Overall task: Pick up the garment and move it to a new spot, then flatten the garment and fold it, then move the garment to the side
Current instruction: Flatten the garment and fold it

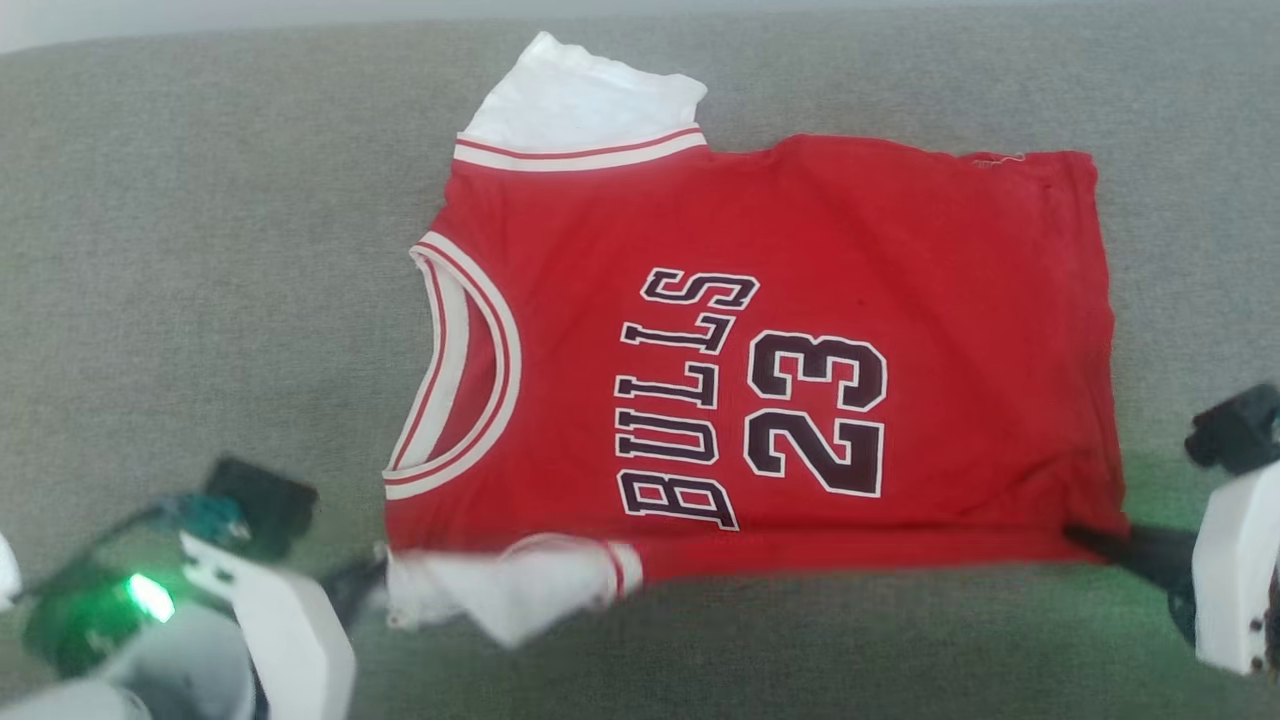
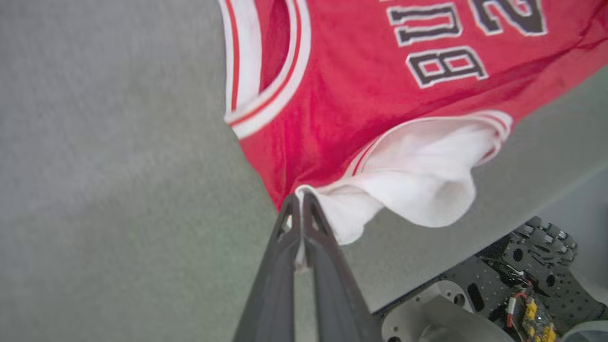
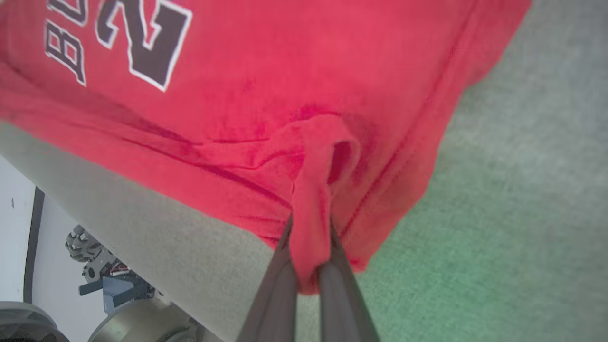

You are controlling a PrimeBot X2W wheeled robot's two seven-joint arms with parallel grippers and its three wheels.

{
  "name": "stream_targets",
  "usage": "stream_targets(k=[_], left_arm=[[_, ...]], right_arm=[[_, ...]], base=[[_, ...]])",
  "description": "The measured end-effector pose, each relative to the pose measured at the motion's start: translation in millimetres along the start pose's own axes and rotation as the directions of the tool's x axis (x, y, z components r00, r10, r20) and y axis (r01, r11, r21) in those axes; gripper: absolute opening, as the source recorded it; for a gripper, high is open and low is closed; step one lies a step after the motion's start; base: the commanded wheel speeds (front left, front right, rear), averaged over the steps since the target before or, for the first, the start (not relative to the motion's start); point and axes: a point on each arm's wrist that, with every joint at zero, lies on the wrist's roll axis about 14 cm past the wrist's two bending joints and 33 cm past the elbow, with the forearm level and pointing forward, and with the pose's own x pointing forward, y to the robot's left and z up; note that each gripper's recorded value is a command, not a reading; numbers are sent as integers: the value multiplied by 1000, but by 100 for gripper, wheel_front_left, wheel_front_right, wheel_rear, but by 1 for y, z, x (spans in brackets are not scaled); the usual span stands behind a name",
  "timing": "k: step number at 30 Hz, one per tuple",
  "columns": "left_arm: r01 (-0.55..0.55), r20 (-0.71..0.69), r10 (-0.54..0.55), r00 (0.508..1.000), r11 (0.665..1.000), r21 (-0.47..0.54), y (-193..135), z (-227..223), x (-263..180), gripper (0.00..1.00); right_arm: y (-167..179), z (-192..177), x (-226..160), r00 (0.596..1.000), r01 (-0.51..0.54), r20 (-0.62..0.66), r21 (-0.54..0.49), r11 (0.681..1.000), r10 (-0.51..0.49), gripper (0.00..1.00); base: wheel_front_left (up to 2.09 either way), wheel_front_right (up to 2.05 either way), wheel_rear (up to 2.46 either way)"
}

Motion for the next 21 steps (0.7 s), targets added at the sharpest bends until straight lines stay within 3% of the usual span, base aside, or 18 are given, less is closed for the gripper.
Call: stream_targets(k=[4, 12, 16, 21], left_arm=[[-15, 118, 0, 993, 991, 129, 7, 51, -3, 0], [-12, 230, -50, 972, 966, 260, 15, 120, 21, 0], [-4, 230, -62, 971, 961, 276, 23, 139, 50, 0], [39, 135, -71, 988, 973, 226, 33, 127, 95, 0]], right_arm=[[-4, 31, -8, 995, 24, 96, -31, 999, -20, 0], [-14, 85, -3, 973, 75, 225, -82, 994, -55, 0], [-20, 103, 12, 968, 94, 242, -87, 992, -71, 0], [-25, 103, 39, 976, 98, 202, -68, 993, -82, 0]], base=[[0, 0, 0], [0, 0, 0], [0, 0, 0], [0, 0, 0]])
